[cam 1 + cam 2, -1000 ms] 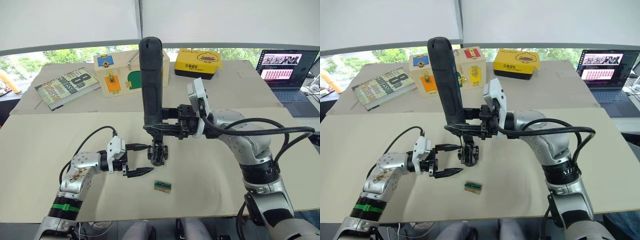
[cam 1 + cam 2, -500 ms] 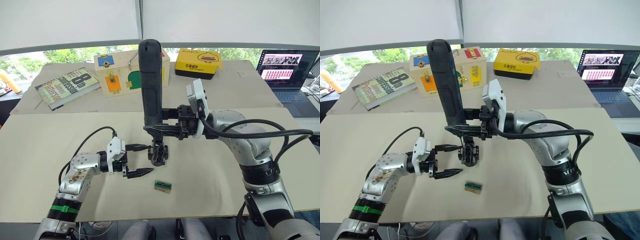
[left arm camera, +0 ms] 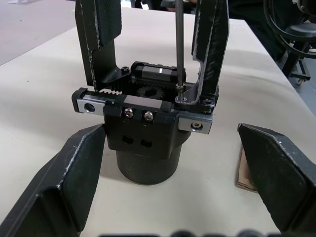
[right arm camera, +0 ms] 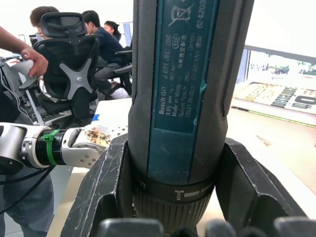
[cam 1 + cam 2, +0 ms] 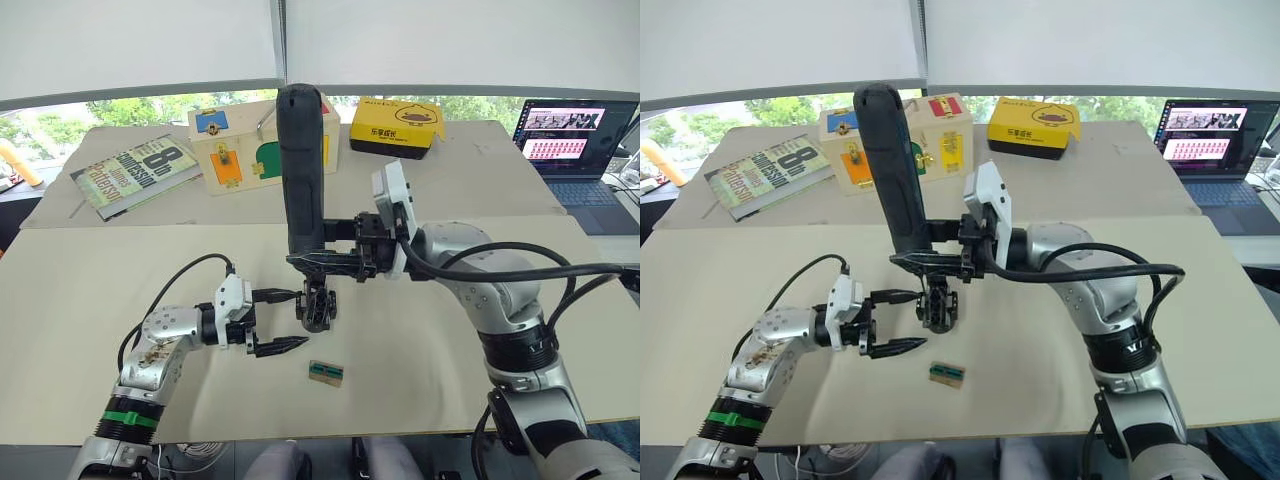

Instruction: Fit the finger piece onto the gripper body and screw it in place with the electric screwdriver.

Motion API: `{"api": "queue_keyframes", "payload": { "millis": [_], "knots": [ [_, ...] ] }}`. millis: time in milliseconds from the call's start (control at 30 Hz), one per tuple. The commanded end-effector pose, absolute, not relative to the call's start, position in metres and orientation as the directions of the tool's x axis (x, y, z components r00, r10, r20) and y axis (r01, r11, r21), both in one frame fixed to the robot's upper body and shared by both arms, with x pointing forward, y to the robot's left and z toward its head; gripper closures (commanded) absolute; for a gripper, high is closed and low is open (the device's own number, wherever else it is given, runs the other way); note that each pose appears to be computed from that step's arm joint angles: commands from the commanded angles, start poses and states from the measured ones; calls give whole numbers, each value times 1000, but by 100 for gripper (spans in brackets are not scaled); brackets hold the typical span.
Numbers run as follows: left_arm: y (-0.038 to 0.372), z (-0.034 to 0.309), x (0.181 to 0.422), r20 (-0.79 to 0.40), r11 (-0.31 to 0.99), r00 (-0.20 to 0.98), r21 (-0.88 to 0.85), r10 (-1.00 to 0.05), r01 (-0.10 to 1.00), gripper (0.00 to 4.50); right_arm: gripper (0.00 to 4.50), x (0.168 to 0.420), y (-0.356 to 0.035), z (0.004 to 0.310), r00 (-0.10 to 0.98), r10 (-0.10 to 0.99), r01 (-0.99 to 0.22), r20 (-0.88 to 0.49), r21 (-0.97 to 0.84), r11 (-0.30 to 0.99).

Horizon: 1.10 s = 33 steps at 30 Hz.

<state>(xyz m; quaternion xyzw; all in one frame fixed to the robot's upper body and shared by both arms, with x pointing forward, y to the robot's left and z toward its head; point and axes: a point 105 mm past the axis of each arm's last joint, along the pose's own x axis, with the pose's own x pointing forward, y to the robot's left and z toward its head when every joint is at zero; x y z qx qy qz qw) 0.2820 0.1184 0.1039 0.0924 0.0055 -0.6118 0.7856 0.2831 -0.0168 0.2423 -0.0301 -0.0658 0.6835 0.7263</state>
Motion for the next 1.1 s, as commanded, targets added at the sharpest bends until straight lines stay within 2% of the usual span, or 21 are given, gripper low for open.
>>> {"api": "queue_keyframes", "payload": {
  "millis": [33,333,1100],
  "knots": [
    [116,102,283,-132,238,259,156,-957,959,0,259,272,-14,255,24,996,-977,85,-210,41],
    [113,90,294,-182,277,305,160,-935,947,0,259,274,-13,256,26,996,-976,86,-215,44],
    [83,75,314,-203,253,283,159,-938,954,0,259,274,-14,259,28,996,-974,86,-221,47]
  ]
}}
